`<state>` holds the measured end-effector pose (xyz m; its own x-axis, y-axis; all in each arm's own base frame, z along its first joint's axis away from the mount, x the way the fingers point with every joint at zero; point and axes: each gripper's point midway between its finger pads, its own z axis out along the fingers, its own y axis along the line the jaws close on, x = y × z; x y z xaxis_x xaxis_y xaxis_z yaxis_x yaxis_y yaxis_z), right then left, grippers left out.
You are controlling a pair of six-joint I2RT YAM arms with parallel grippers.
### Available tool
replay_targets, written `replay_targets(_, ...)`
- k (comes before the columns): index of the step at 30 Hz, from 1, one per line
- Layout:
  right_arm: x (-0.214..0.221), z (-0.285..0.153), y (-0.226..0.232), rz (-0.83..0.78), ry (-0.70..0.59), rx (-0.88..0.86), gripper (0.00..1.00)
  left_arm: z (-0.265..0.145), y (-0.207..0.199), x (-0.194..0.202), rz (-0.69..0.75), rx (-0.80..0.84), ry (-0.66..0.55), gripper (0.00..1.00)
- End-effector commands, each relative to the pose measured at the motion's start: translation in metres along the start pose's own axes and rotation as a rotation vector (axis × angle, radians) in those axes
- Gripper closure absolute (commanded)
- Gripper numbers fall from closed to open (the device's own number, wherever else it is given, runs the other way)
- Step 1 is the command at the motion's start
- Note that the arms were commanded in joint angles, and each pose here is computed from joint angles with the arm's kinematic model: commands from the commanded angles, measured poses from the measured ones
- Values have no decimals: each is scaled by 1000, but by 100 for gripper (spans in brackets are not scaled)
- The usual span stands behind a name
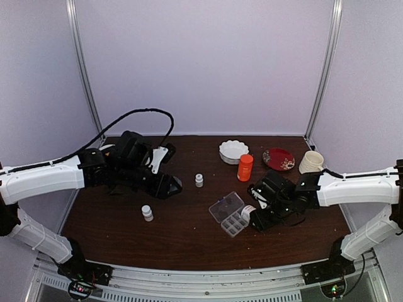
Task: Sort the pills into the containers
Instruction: Pour the pill into the compartment of the pill container, then pour into the compartment of the pill container.
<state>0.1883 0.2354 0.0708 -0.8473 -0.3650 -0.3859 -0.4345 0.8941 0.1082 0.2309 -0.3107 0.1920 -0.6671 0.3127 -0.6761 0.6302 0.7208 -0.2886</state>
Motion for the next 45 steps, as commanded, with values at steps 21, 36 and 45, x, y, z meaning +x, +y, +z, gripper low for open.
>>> replay_targets(21,20,-8,-9,-6,9,-13,100,-1,-12,-19,18,30,-41,100)
replay_targets(36,13,-15,-3,12,-37,-51,100,0,-12,-17,17,28,-36,100)
replay_targets(45,14,-13,-4,8,-36,-43,100,1,-12,-16,20,25,-33,100)
